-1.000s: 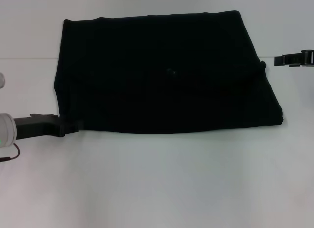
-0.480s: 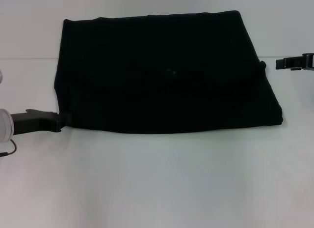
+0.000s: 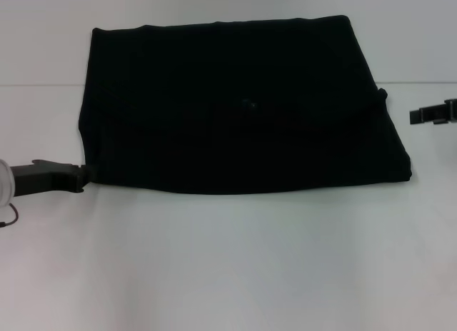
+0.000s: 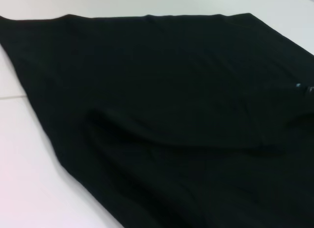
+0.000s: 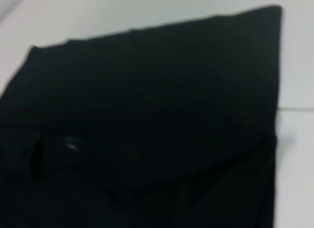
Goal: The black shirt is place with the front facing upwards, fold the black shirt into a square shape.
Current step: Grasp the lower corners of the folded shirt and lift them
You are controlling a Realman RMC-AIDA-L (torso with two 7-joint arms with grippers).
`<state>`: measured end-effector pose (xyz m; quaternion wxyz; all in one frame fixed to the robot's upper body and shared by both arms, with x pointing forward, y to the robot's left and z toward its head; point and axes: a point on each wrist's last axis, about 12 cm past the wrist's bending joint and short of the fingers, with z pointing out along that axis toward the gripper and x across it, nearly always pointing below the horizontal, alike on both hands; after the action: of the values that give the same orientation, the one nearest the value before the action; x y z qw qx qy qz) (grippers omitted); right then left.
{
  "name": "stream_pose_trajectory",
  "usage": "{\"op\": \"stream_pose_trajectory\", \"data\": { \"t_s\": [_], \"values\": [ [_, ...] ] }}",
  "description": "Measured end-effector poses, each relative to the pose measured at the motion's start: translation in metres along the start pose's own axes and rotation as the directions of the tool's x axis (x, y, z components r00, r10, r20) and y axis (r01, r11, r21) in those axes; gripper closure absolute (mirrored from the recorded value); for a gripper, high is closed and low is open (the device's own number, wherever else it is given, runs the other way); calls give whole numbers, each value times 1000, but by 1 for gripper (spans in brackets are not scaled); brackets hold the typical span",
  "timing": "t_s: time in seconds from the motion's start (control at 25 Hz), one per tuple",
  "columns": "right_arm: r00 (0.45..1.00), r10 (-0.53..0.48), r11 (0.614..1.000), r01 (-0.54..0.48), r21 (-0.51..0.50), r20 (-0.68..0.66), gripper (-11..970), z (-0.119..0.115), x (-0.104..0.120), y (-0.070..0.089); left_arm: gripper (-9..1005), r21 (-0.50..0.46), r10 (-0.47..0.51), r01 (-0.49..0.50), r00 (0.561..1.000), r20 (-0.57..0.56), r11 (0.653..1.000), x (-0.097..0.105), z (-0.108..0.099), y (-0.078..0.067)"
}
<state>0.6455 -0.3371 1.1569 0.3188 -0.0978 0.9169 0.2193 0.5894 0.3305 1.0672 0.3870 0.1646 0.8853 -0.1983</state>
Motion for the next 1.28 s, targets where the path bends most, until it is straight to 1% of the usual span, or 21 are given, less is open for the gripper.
{"op": "stream_pose_trajectory", "data": {
  "t_s": [0.16, 0.32, 0.6, 0.76, 1.04, 1.28],
  "values": [
    [998, 10, 1000, -9, 28, -57, 363, 0, 5, -3, 997, 12, -4, 4, 1000, 7, 1000, 1, -9, 1],
    [995, 19, 1000, -16, 25, -96, 363, 1, 11, -3, 998, 23, -23, 23, 1000, 21, 999, 2, -15, 4],
    [986, 17, 999, -11, 39, -164, 364, 17, 24, 0, 997, 33, -18, 18, 999, 27, 999, -1, -15, 3],
    [986, 11, 999, -4, 45, -165, 364, 23, 26, 3, 997, 35, -16, 16, 999, 27, 999, -2, -15, 3],
    [987, 10, 999, -3, 45, -160, 364, 27, 26, 5, 998, 38, -18, 18, 1000, 24, 999, -1, -14, 2],
    [988, 15, 998, -6, 61, -156, 369, 43, 31, 10, 998, 34, -18, 18, 1000, 23, 999, 0, -13, 2]
  ]
}}
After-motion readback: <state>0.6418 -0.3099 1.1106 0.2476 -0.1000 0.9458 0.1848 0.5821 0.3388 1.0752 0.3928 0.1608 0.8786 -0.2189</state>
